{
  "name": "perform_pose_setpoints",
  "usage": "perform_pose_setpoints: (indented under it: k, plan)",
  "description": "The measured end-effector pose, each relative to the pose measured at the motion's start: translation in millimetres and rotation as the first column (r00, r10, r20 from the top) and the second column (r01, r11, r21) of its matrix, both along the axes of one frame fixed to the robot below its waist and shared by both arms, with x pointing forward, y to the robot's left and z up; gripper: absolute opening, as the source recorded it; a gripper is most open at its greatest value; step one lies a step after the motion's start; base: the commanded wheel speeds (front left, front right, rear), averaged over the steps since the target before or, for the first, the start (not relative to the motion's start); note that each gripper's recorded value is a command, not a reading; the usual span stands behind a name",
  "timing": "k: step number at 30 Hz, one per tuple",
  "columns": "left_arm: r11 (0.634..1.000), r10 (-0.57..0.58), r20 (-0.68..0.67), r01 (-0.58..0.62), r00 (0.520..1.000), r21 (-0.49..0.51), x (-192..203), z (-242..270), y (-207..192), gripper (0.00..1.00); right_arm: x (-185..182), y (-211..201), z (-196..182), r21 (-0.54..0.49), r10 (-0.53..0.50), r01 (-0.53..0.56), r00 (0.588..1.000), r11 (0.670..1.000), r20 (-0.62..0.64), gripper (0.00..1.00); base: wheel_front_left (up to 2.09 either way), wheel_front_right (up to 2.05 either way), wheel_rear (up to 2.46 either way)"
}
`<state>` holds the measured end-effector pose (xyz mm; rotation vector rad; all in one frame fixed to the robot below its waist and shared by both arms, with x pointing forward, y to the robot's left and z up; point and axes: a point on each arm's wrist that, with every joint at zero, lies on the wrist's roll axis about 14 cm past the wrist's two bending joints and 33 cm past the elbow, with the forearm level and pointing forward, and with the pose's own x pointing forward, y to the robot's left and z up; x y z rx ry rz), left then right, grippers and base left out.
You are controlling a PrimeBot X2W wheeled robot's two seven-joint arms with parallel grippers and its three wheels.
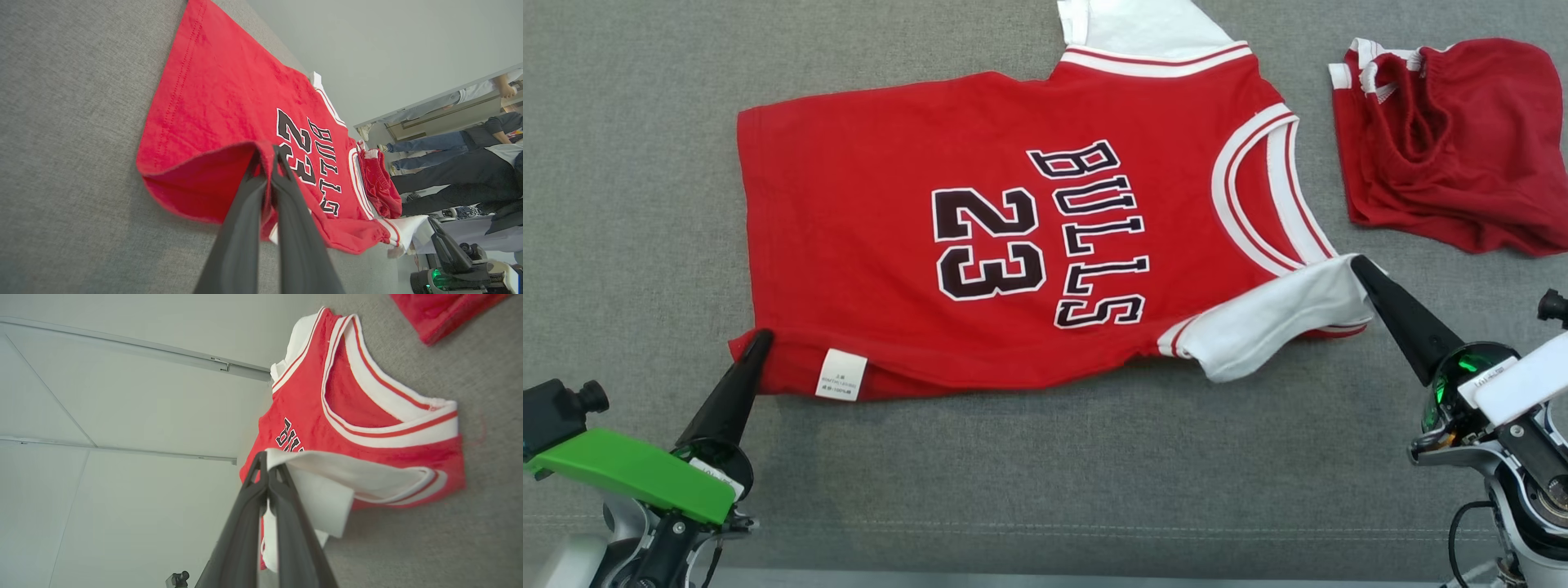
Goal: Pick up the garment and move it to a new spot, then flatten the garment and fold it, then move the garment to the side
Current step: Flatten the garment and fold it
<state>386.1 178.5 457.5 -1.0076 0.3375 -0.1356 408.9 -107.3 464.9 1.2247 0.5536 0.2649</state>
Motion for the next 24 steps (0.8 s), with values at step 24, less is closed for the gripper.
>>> perform_pose_setpoints:
  k: [24]
  plan:
    - [1.000,-0.025,-0.010,0.025,1.000,0.017,38,-7,2,0.00,42,-8,-19,-0.070,-0.030,0.029,0.999,0.997,-0.018,0.00,0.00,0.00,0.00]
